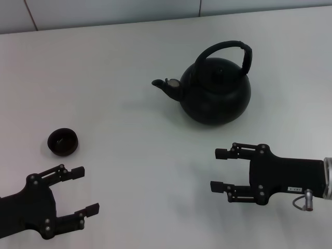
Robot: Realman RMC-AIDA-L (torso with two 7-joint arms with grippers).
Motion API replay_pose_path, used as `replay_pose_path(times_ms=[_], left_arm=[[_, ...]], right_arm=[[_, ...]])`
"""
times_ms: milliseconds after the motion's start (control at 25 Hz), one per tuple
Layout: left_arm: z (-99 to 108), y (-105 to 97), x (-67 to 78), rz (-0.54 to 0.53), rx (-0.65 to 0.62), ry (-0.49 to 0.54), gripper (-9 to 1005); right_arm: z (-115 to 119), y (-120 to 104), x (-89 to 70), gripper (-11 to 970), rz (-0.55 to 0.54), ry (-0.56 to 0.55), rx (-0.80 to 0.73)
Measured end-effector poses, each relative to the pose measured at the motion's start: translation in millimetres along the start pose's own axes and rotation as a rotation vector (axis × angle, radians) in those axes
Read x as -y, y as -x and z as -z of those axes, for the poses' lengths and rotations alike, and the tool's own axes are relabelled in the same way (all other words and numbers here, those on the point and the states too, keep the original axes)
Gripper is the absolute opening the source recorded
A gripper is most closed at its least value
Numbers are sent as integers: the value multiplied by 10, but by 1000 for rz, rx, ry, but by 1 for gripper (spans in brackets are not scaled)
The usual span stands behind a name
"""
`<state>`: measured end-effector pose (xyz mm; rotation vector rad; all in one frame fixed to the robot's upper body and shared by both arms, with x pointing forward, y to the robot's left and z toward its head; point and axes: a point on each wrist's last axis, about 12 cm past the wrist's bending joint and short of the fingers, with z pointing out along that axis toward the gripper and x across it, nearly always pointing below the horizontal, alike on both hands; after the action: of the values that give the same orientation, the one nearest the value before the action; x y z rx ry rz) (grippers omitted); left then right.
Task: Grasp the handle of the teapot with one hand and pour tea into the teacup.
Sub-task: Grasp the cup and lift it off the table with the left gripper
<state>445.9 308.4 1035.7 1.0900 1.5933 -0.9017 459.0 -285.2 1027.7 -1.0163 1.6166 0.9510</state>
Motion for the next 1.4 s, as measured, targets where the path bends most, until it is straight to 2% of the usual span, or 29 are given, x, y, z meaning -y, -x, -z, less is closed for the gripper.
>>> replay_pose_path(times_ms=[1040,1160,1400], left_arm=[[-15,10,-1,3,11,-2,781],[7,7,-18,10,27,38,779],[152,-43,-86,58,97,244,774]], right_arm=[[-3,3,3,726,1,0,0],[-3,3,4,726,-1,0,0],[-3,2,5,725,-3,0,-1]])
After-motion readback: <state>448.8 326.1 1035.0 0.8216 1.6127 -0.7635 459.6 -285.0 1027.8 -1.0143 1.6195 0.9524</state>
